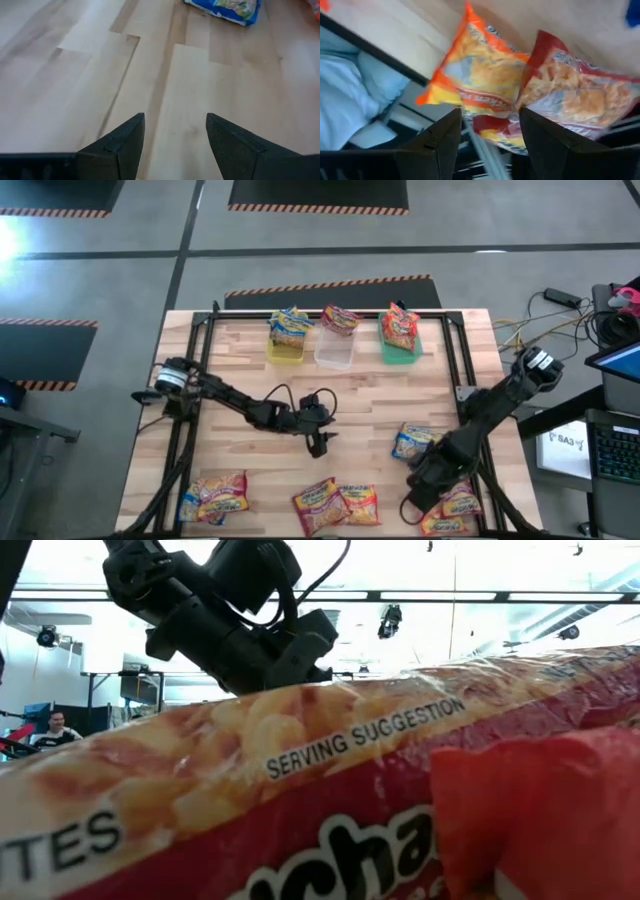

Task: Sort Maruchan noodles
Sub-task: Put the right red noodle pack into the white bin

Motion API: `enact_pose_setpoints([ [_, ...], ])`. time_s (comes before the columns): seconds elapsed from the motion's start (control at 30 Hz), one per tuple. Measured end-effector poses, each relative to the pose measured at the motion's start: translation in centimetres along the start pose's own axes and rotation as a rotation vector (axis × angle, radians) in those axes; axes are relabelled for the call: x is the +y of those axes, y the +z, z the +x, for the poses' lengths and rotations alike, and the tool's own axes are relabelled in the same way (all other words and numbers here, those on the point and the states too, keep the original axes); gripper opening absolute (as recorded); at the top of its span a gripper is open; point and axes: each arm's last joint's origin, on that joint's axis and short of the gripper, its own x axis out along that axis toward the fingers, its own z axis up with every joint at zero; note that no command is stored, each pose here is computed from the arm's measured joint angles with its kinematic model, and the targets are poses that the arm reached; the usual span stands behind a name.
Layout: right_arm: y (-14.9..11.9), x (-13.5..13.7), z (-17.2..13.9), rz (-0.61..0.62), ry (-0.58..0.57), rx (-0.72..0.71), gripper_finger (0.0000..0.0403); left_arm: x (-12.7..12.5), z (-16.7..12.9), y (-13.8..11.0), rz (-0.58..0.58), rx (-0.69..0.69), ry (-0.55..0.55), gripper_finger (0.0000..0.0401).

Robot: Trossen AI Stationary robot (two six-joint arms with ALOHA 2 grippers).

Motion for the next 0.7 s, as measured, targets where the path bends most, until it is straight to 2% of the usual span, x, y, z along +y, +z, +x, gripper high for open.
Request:
enact_pose_setpoints([
  [0.2,1.0,0.5,1.8,0.087,-0.075,-0.054,0.0192,0.2,0.1,0.1,0.029,-0.004,0.006,0.0196],
  [0.4,1.8,0.6,3.8,0.159,-0.182,-0.027,0.0192,0.4,0.1,0.2,0.031,-0.013,0.007,0.0196],
  [0.7,0.4,1.4,2.4,0.226,-0.409,-0.015,0.0192,0.6,0.2,0.4,0.024,-0.023,0.009,0.0196],
])
